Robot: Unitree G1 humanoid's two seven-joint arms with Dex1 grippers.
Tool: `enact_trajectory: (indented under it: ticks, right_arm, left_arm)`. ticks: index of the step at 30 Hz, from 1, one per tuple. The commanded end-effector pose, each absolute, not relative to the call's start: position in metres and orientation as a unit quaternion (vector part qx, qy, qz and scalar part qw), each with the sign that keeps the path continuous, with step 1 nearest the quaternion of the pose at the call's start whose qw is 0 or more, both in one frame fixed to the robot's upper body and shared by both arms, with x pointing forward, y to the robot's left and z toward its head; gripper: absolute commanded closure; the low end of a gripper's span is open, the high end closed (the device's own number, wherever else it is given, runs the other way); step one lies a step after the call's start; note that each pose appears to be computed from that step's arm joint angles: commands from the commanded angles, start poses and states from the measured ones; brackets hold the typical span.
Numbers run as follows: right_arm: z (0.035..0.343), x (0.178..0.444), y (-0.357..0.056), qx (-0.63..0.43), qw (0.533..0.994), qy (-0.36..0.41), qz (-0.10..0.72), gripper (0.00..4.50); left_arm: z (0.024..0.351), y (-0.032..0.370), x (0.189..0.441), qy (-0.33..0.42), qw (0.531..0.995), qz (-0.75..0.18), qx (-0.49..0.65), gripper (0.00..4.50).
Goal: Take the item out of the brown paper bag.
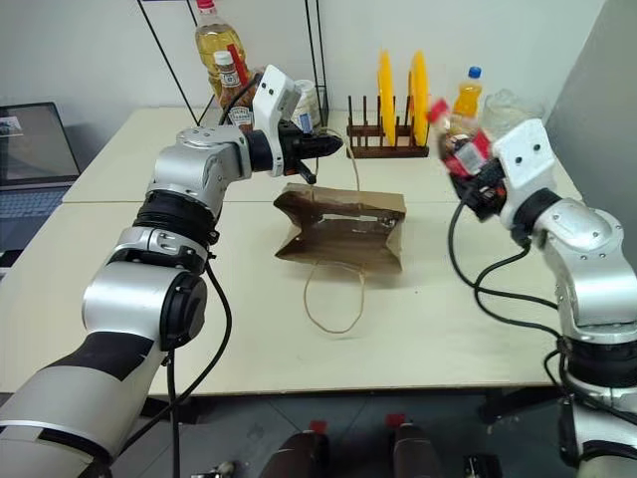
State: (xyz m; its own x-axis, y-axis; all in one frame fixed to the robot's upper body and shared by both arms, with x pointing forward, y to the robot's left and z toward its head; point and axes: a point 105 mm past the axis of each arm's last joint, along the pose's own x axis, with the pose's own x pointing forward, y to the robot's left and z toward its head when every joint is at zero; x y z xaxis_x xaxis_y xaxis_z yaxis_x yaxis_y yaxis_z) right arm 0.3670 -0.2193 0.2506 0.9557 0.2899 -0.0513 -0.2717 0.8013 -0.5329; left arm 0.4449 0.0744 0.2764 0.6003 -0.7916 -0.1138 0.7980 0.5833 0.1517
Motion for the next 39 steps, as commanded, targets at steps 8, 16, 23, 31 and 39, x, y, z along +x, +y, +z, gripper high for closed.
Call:
enact_trajectory:
  ticks: [8, 16, 23, 31, 39]
  right_arm:
    - [0.174, 0.362, -0.248, -0.298, 0.909, 0.182, 0.227, 1.28]
    - [0.15, 0.357, -0.263, -0.306, 0.888, 0.243, 0.241, 0.54]
    - [0.16, 0.359, -0.265, -0.313, 0.892, 0.223, 0.239, 0.02]
    - [0.227, 0.352, -0.203, -0.22, 0.932, 0.031, 0.287, 0.0]
    - [0.199, 0.343, -0.181, -0.204, 0.946, -0.008, 0.253, 0.0]
  left_arm:
    - [0.293, 0.069, 0.441, -0.012, 0.885, -0.454, 0.105, 4.5]
    - [0.293, 0.071, 0.441, -0.012, 0.886, -0.451, 0.102, 4.5]
    - [0.293, 0.071, 0.441, -0.013, 0.887, -0.451, 0.1, 4.5]
    - [0.294, 0.08, 0.444, -0.02, 0.893, -0.438, 0.106, 3.91]
    - [0.304, 0.105, 0.458, -0.04, 0.925, -0.361, 0.113, 1.38]
